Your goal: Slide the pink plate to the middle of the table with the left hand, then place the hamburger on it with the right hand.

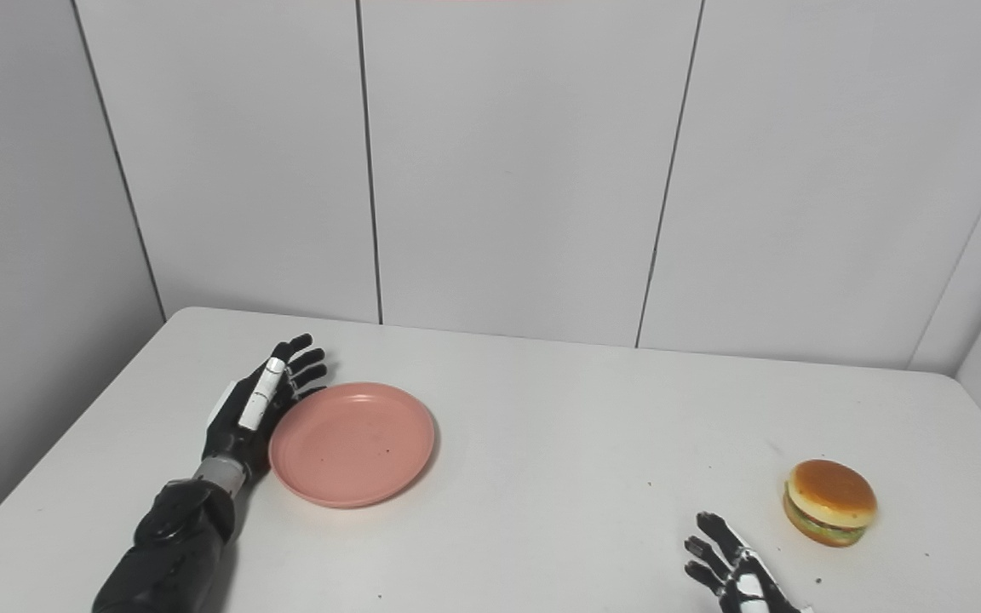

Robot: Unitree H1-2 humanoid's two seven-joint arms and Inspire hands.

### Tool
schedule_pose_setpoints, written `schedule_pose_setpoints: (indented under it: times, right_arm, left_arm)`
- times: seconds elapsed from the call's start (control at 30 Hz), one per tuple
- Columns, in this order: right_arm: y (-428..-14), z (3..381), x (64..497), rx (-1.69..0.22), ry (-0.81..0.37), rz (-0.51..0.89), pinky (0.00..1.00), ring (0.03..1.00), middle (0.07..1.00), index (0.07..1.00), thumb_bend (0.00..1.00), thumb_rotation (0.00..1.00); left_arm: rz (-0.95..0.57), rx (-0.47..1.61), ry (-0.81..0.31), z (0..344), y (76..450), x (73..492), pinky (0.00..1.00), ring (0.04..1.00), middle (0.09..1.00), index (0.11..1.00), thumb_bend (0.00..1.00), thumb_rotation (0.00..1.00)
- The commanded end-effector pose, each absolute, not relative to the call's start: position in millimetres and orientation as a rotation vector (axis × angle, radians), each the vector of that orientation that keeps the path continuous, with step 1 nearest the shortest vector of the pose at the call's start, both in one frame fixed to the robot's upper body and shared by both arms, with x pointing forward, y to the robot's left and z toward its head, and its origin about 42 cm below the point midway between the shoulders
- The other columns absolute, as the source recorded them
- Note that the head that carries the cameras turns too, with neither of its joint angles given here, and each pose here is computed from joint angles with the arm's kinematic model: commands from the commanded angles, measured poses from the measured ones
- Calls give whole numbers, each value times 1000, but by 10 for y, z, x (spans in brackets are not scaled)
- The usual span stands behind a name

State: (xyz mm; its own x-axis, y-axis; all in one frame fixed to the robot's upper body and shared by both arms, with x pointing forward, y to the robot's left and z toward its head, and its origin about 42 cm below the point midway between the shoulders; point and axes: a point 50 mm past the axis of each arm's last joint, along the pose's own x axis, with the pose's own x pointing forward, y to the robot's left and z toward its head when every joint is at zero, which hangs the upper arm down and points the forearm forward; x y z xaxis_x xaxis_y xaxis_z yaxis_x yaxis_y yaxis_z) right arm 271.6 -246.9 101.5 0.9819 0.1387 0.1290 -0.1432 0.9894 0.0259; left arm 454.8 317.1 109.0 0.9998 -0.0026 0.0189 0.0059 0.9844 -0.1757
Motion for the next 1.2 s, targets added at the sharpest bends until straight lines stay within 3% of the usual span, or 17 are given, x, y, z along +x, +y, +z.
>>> schedule_pose_setpoints:
  times: [0.0, 0.2, 0.47, 0.93, 1.17]
  right_arm:
    - [-2419, 798, 2691, 64, 5, 132, 826, 848, 886, 823, 823, 967]
    - [-2413, 804, 2691, 58, 7, 136, 836, 852, 888, 827, 828, 973]
    - [-2368, 835, 2684, 59, 6, 140, 832, 851, 887, 825, 840, 971]
    - [-2117, 890, 2682, 48, -3, 154, 812, 845, 889, 816, 828, 967]
    - [-1975, 911, 2699, 40, -9, 155, 811, 833, 875, 816, 822, 987]
  left_arm:
    - [-37, -182, -11, 1097, 3072, 4555, 752, 852, 844, 818, 824, 748]
    - [-37, -206, -15, 1133, 2879, 4509, 772, 847, 831, 781, 816, 737]
    - [-51, -213, -13, 1202, 2714, 4473, 797, 856, 828, 794, 828, 762]
    - [-41, -232, 13, 1244, 2637, 4373, 887, 877, 857, 838, 877, 785]
    - [-35, -221, -4, 1311, 2595, 4347, 882, 866, 838, 825, 883, 785]
